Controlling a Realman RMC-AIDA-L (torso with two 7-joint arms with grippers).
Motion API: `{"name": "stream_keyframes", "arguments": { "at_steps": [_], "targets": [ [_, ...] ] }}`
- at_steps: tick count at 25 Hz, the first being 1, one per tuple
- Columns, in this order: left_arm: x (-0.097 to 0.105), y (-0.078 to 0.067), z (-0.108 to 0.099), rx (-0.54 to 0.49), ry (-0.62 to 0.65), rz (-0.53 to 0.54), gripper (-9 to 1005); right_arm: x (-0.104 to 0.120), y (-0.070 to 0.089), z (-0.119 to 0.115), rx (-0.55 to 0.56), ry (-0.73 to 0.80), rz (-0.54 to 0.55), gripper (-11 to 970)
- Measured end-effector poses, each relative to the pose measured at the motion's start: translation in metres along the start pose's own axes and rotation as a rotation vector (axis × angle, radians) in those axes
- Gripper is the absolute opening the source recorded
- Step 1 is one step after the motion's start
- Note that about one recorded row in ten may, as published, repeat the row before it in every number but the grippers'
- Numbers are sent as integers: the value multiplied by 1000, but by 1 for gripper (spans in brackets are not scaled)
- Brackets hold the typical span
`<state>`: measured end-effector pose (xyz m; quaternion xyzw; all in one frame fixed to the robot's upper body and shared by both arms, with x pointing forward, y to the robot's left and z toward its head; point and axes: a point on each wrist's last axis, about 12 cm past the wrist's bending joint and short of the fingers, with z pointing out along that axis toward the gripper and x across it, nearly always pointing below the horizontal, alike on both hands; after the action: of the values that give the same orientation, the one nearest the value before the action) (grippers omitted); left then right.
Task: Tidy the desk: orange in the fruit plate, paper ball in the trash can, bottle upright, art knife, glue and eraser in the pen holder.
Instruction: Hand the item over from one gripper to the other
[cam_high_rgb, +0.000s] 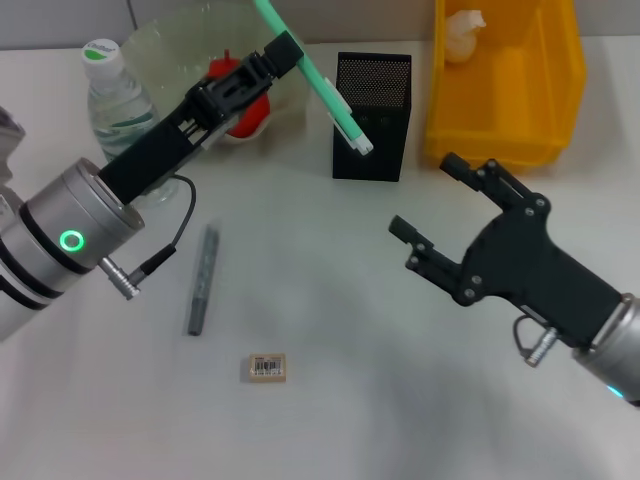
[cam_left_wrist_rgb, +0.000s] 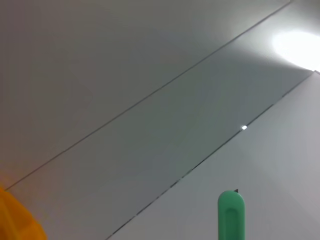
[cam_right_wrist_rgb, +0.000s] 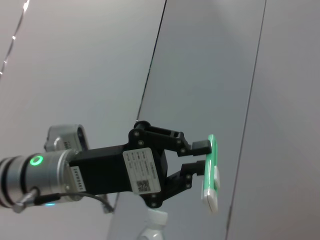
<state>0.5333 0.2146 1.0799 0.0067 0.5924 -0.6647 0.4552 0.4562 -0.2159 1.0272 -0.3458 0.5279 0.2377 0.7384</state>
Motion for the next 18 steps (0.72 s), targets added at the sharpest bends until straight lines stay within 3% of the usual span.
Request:
{"name": "stream_keyframes", "arguments": {
  "at_steps": [18],
  "targets": [
    [23,5,-9,-85,-76,-113,186,1,12,22,44,6,-8,655]
  ]
}}
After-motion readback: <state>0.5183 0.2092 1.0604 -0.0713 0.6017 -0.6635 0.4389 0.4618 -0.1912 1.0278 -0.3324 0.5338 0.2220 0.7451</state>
